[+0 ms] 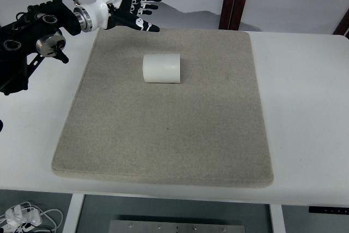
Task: Flip white cup upright
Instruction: 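Swing the left hand over the mat toward the lying white cup, then lower the left hand onto the white cup and close its fingers around it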
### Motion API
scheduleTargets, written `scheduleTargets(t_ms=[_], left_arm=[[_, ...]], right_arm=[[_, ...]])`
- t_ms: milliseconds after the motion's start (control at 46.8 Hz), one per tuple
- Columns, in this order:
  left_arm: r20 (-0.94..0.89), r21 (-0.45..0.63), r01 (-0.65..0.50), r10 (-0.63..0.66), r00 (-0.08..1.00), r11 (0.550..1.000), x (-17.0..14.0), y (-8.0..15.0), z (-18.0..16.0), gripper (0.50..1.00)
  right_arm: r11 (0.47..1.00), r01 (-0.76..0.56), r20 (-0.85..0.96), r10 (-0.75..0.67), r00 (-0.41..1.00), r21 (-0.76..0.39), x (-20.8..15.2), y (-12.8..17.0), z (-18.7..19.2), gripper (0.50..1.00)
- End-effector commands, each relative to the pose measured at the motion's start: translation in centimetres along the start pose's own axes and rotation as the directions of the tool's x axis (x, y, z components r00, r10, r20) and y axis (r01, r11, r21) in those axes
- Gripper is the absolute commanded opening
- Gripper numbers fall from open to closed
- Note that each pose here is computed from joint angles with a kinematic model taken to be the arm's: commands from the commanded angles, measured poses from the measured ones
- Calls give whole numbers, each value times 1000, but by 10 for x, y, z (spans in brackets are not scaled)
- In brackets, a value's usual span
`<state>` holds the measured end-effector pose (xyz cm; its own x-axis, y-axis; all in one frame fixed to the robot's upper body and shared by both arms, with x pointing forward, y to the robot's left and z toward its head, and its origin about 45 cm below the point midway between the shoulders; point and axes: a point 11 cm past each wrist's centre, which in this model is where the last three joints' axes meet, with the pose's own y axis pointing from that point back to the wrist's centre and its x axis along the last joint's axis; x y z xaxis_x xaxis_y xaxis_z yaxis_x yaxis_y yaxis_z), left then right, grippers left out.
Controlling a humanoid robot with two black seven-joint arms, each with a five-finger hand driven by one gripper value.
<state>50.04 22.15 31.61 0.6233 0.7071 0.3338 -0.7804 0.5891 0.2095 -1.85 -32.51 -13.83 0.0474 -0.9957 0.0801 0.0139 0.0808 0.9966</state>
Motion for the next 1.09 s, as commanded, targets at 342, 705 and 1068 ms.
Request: scheduleTargets(t_ms=[342,705,1068], left_arm=[[457,104,32,-76,886,994,-17,5,3,996],[540,215,57,-167,825,975,-33,1,-8,996],[563,263,75,-216,797,962,-54,-17,-15,996]], right_arm=[[1000,0,-1,0,1000,0,0,0,0,952],[1000,0,0,0,1000,0,0,0,0,952],[1000,0,0,0,1000,0,0,0,0,952]])
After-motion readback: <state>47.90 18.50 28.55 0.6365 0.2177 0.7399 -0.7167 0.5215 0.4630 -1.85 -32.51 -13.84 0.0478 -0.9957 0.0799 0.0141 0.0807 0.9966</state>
